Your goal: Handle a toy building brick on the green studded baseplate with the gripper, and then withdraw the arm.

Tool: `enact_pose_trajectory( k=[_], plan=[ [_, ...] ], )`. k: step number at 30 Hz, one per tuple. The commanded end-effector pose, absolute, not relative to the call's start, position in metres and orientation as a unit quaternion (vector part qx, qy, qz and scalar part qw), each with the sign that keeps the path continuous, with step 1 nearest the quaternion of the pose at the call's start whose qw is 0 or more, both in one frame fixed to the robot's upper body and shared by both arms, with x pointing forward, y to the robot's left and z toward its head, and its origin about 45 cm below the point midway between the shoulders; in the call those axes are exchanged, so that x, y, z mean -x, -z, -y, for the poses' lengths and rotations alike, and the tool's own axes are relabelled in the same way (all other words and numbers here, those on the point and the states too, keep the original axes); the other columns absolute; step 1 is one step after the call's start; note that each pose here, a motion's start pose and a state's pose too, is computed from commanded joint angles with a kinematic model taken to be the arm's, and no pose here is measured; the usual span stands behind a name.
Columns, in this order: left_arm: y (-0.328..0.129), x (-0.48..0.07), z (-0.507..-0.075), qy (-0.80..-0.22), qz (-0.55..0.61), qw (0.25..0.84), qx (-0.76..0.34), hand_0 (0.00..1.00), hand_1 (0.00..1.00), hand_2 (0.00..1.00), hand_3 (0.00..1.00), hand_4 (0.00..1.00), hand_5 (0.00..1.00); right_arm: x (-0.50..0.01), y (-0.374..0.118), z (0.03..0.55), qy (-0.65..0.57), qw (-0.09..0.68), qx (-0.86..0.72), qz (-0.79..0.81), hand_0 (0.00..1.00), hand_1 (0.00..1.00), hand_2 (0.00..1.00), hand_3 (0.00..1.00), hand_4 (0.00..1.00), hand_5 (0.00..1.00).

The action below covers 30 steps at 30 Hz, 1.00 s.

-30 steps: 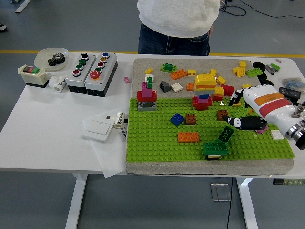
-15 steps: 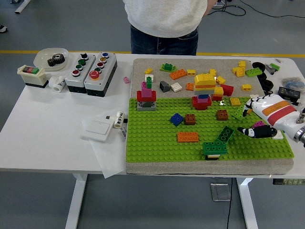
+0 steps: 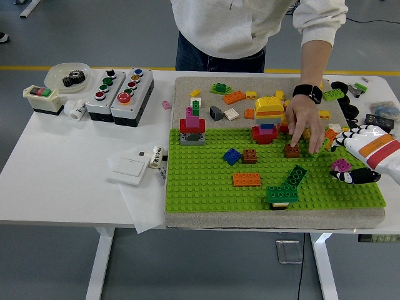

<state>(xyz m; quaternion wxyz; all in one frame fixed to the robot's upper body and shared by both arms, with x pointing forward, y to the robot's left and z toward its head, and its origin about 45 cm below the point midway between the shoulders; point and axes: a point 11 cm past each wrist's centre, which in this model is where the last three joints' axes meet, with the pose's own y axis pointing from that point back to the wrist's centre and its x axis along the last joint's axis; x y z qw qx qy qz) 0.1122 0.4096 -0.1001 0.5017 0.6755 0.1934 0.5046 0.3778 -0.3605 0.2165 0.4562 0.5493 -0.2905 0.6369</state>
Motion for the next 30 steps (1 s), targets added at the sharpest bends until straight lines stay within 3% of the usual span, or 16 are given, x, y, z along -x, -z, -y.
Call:
enact_pose_trajectory(
  k=[30],
  plan=[
    [0.100, -0.115, -0.407, -0.502, -0.192, 0.506, -0.674, 0.743, 0.741, 0.757, 0.608, 0.656, 0.628, -0.383, -0.207, 0.390, -0.619, 0.495, -0.533, 0.297, 0.663, 0.715, 0.794, 0.713, 0.786, 0.438]
  ],
)
